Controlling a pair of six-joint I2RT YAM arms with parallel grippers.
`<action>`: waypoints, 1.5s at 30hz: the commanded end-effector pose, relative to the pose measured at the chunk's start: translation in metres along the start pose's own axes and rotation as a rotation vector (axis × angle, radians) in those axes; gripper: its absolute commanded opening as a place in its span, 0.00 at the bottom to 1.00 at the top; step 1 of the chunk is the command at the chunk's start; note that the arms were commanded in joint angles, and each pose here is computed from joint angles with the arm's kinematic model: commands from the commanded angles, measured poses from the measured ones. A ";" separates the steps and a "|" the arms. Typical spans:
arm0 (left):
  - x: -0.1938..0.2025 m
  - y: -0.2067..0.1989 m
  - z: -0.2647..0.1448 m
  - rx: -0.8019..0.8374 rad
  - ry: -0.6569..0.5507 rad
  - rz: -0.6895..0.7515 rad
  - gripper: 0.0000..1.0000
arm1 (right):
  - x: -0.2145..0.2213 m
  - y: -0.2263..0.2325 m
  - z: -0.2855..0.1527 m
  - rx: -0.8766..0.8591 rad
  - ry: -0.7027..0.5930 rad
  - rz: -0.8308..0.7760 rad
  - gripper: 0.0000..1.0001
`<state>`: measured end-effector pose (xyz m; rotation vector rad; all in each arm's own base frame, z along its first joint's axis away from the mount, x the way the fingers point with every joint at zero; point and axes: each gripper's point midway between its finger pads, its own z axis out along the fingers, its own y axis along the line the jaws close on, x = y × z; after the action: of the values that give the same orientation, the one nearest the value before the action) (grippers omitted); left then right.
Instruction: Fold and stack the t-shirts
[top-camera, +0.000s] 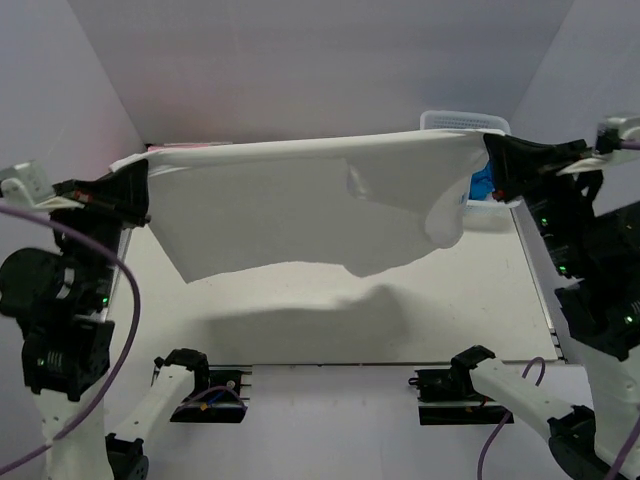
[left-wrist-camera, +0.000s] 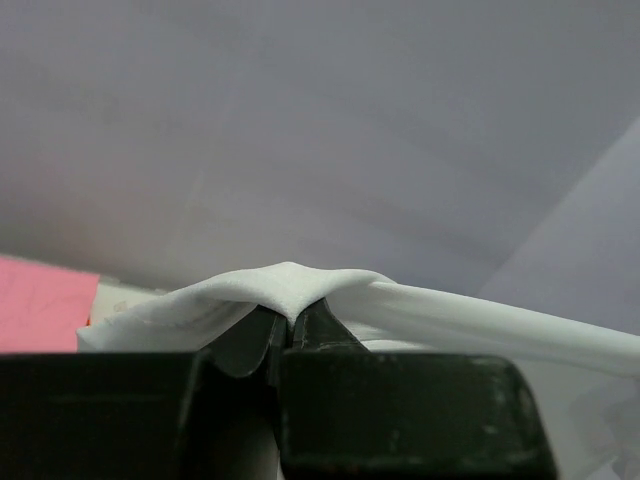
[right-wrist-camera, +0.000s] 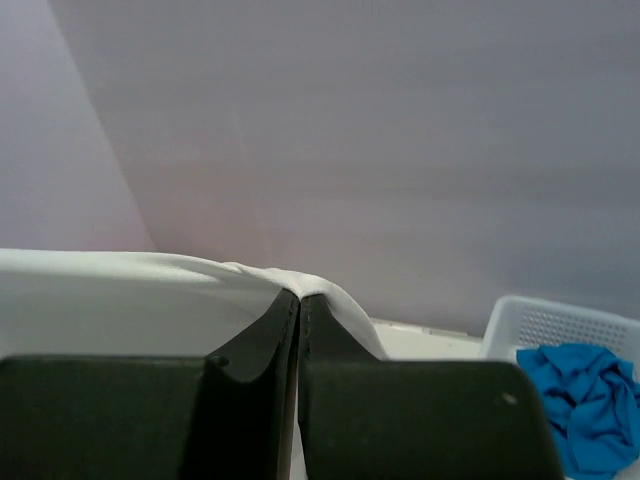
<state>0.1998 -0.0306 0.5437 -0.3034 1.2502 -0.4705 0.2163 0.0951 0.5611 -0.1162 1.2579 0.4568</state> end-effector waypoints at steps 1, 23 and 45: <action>-0.033 -0.009 -0.030 0.028 -0.082 0.033 0.00 | -0.048 -0.002 -0.028 0.002 -0.111 -0.042 0.00; 0.298 0.187 0.063 -0.614 0.638 0.073 0.58 | 0.320 -0.083 0.114 0.350 0.637 -0.003 0.00; 0.413 0.199 -0.013 -0.496 0.917 -0.055 1.00 | 0.502 -0.029 0.022 0.109 1.202 0.303 0.89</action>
<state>0.3268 -0.0558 0.1011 -0.5994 2.2912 -0.2711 0.3699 0.1971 0.1022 -0.1002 2.4744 0.5111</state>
